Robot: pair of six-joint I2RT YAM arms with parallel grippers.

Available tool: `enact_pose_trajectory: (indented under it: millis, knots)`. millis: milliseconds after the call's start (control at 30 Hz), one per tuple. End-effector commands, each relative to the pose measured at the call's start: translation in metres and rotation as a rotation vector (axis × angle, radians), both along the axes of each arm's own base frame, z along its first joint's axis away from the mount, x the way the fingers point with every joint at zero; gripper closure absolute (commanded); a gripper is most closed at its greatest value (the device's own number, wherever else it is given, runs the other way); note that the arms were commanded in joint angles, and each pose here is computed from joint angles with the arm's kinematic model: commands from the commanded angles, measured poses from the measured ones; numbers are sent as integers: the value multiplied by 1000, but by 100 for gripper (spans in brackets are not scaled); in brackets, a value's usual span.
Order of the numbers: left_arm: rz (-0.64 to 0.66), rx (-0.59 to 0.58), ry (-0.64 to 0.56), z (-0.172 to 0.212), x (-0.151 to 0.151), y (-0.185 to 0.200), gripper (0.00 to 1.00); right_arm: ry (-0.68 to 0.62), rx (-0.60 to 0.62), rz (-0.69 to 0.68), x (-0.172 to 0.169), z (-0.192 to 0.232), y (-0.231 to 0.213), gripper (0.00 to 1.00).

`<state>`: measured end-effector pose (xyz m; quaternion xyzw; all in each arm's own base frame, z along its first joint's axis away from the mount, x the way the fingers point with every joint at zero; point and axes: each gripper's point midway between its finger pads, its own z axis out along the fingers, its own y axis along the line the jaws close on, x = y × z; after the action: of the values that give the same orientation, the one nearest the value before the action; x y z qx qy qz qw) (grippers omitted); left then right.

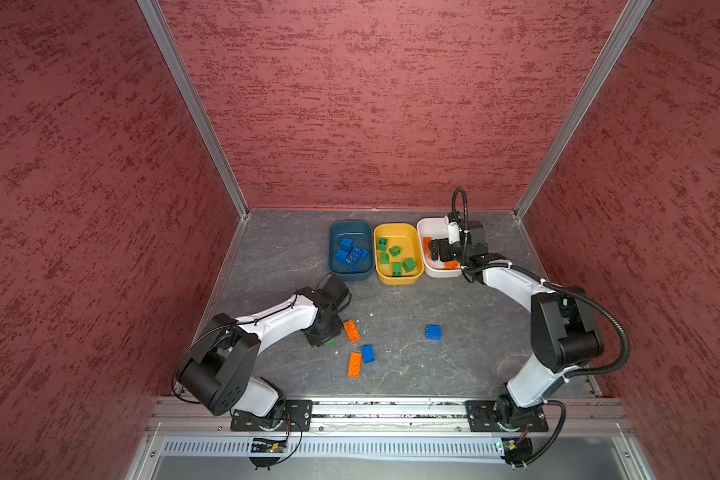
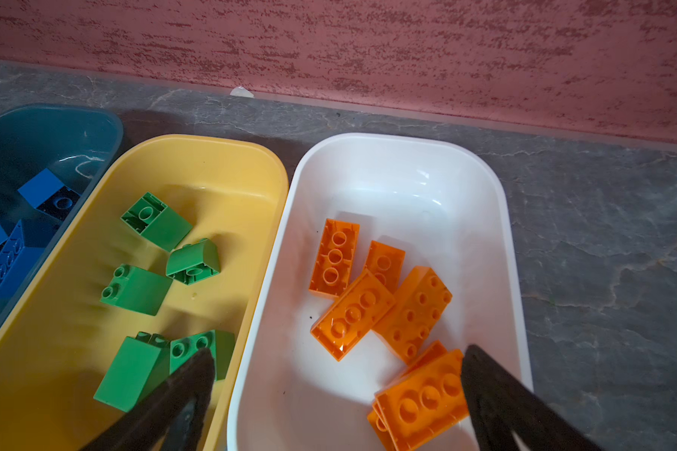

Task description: Sort the legos into containers by color

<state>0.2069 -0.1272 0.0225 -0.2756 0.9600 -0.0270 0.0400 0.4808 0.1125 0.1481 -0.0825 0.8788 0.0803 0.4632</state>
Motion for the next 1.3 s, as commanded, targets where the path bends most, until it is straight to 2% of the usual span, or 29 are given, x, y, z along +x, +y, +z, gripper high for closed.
enact_pose_trajectory:
  millis: [0,200,367,533,767,967,1267]
  knots:
    - [-15,7,-39,6,5,-1,70,-47,6,-14,-2,16,0,1]
    - [3,32,-142,33,18,3,72,-143,86,-113,-14,34,-13,1]
    - [-59,-7,-268,67,45,-12,71,-193,178,-229,-31,48,-30,1]
    - [-191,-78,-430,107,95,-54,71,-211,213,-177,-55,58,-26,1]
    - [-436,-116,-580,140,169,-136,71,-229,216,-232,-72,63,-38,1]
    - [-564,-135,-636,129,213,-195,70,-203,231,-260,-82,66,-43,1]
    - [-505,-252,-680,97,284,-249,68,-204,236,-226,-90,74,-39,1]
